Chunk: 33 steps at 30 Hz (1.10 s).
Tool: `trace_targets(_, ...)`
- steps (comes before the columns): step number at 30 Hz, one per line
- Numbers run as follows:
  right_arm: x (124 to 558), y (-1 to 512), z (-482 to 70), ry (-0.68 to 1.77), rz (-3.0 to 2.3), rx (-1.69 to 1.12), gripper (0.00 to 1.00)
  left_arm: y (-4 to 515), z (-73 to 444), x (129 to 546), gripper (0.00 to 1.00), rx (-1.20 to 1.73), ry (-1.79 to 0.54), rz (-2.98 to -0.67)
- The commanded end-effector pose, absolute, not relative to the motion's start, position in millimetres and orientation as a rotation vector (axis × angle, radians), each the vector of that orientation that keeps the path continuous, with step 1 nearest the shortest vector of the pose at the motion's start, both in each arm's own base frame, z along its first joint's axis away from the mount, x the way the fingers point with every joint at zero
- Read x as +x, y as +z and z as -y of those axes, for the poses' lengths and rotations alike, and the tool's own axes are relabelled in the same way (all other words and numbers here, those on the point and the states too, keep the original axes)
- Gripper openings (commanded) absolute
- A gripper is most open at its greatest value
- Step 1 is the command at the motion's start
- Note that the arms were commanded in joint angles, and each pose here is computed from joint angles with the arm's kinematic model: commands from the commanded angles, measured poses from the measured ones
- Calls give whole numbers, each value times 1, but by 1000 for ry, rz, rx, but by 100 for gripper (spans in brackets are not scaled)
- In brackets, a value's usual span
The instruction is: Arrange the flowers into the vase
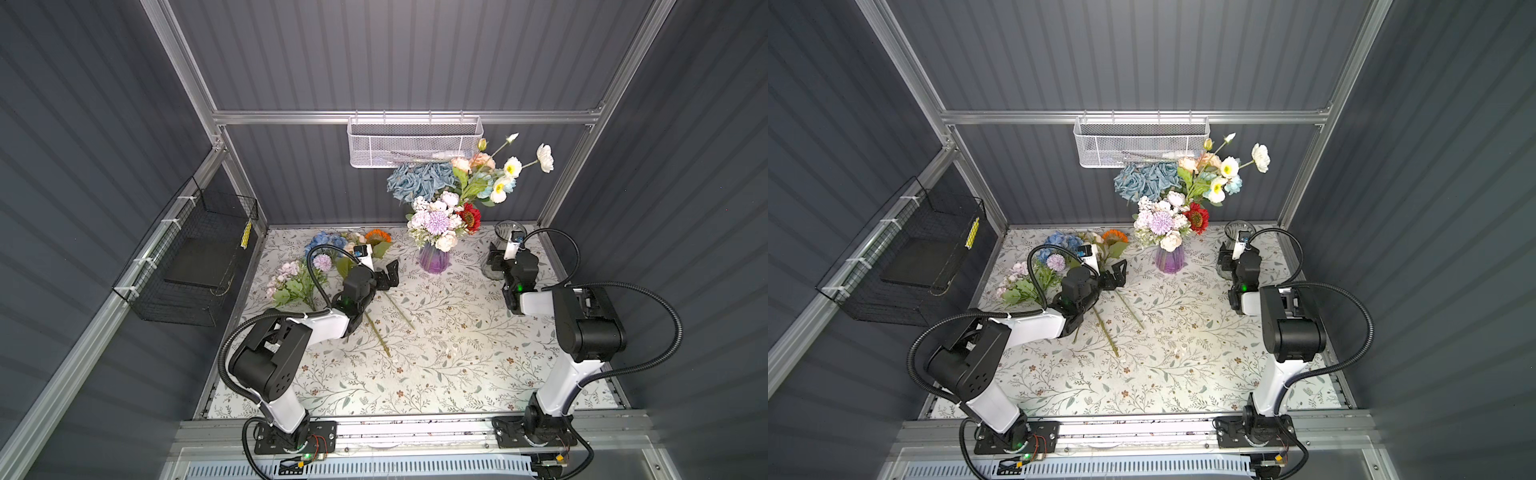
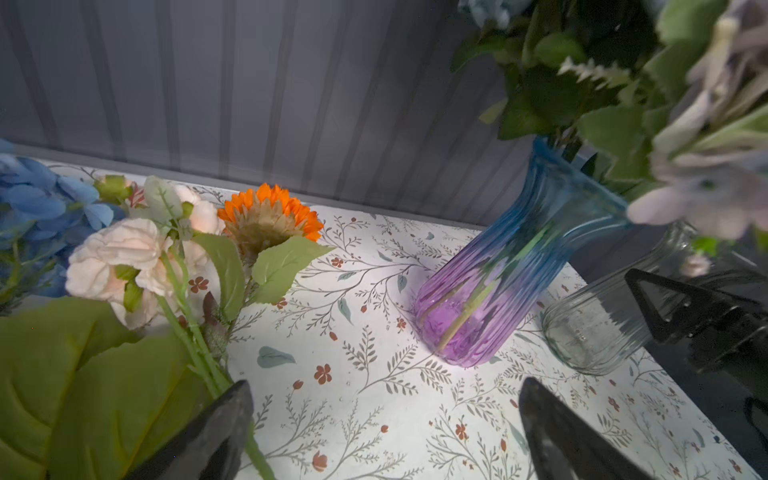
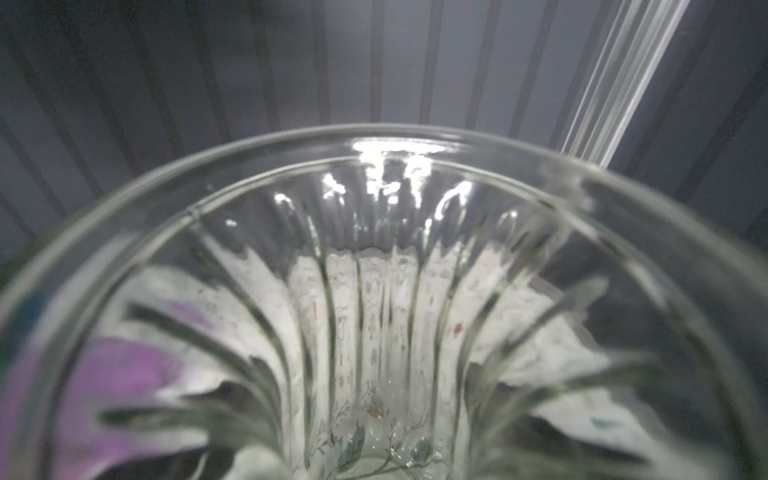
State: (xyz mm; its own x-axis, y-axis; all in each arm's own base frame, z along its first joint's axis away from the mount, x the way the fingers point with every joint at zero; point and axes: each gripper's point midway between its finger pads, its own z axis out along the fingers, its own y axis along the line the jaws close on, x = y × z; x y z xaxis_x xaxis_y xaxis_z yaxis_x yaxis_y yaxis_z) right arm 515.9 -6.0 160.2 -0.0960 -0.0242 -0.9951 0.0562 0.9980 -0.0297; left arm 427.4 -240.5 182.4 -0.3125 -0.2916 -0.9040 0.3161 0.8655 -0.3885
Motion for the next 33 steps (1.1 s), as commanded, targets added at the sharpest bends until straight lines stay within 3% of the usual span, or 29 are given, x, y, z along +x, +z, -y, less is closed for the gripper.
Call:
trace_targets(1, 522, 181, 8, -64, -1578, 36, 70, 184, 233, 422, 100, 8, -571, -1793)
trace_targets(13, 502, 182, 8, -78, -1560, 21, 40, 176, 222, 416, 100, -16, -537, -1805)
trace_targets(24, 449, 206, -16, -74, -1525, -2, 36, 177, 207, 411, 100, -53, -495, -1789)
trace_targets(33, 399, 210, -83, 22, -1550, -70, 35, 192, 165, 417, 100, -135, -452, -1792)
